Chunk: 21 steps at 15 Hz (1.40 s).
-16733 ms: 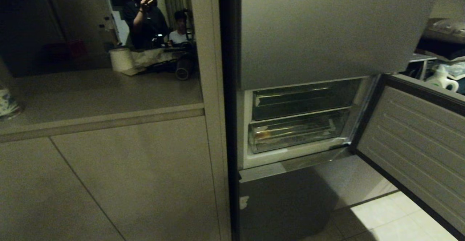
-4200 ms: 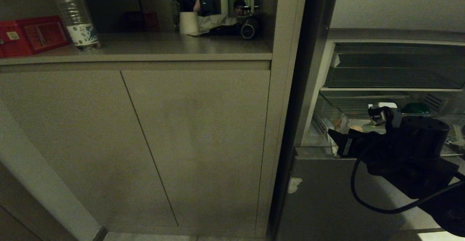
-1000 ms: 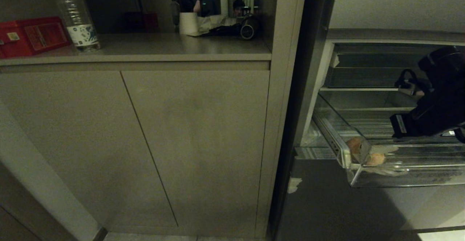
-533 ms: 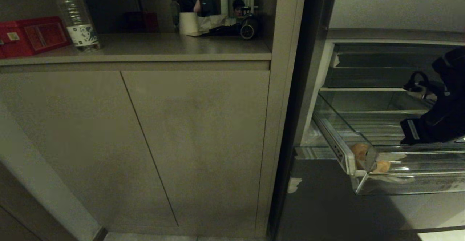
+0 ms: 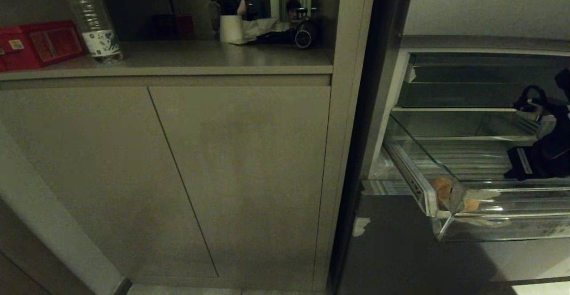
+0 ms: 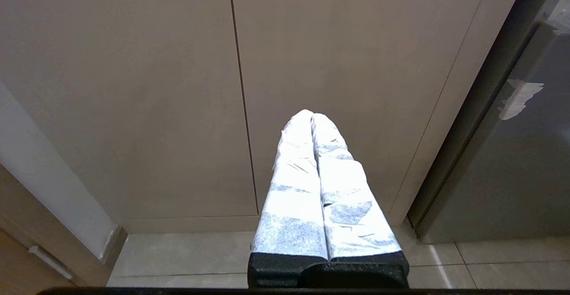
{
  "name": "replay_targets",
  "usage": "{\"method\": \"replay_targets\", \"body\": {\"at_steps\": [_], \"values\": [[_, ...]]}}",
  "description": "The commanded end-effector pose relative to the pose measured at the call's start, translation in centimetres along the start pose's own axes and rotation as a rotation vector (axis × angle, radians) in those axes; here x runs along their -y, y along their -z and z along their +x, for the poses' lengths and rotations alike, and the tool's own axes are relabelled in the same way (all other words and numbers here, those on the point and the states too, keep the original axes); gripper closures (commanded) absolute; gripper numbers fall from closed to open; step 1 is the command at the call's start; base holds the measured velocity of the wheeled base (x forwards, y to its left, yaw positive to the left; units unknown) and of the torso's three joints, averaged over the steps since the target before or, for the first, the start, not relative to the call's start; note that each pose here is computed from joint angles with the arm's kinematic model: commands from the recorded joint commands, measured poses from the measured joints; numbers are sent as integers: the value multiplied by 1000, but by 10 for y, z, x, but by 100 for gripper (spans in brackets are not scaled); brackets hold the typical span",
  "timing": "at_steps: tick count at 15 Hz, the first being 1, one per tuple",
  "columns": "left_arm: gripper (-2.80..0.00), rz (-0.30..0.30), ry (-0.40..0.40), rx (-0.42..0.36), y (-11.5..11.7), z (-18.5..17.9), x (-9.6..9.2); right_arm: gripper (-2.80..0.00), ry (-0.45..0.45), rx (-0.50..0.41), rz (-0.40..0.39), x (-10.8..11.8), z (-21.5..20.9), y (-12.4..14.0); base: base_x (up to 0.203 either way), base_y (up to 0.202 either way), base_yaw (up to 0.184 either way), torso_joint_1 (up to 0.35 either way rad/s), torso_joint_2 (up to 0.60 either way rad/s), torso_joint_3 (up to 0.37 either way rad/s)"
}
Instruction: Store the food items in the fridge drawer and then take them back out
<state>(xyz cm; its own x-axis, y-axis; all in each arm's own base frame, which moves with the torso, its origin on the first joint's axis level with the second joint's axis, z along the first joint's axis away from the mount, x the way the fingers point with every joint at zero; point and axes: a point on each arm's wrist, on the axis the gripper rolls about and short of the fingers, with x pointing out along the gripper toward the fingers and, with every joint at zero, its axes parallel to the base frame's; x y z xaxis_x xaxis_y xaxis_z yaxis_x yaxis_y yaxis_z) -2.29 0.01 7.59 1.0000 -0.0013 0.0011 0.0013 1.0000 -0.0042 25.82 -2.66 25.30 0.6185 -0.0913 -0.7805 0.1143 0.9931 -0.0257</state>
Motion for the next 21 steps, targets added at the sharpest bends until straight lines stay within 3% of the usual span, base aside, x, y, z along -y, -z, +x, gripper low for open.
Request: {"method": "replay_targets", "body": {"at_steps": [1,6,10,14,21], "values": [[0,0,0,-2,0,0,0,0,-1,68,3,0,14,-20,0,0,0,0,0,0],[0,0,0,-3,0,0,0,0,38,117,40,14,32,-47,0,0,0,0,0,0],[0,0,0,-3,0,0,0,0,77,175,91,35,15,-52,0,0,0,0,0,0],[0,0,0,-1,0,0,0,0,112,260,103,45,-33,-35,0,0,0,0,0,0],[0,0,0,-2,0,0,0,0,136,260,70,57,-72,23,0,0,0,0,0,0]]}}
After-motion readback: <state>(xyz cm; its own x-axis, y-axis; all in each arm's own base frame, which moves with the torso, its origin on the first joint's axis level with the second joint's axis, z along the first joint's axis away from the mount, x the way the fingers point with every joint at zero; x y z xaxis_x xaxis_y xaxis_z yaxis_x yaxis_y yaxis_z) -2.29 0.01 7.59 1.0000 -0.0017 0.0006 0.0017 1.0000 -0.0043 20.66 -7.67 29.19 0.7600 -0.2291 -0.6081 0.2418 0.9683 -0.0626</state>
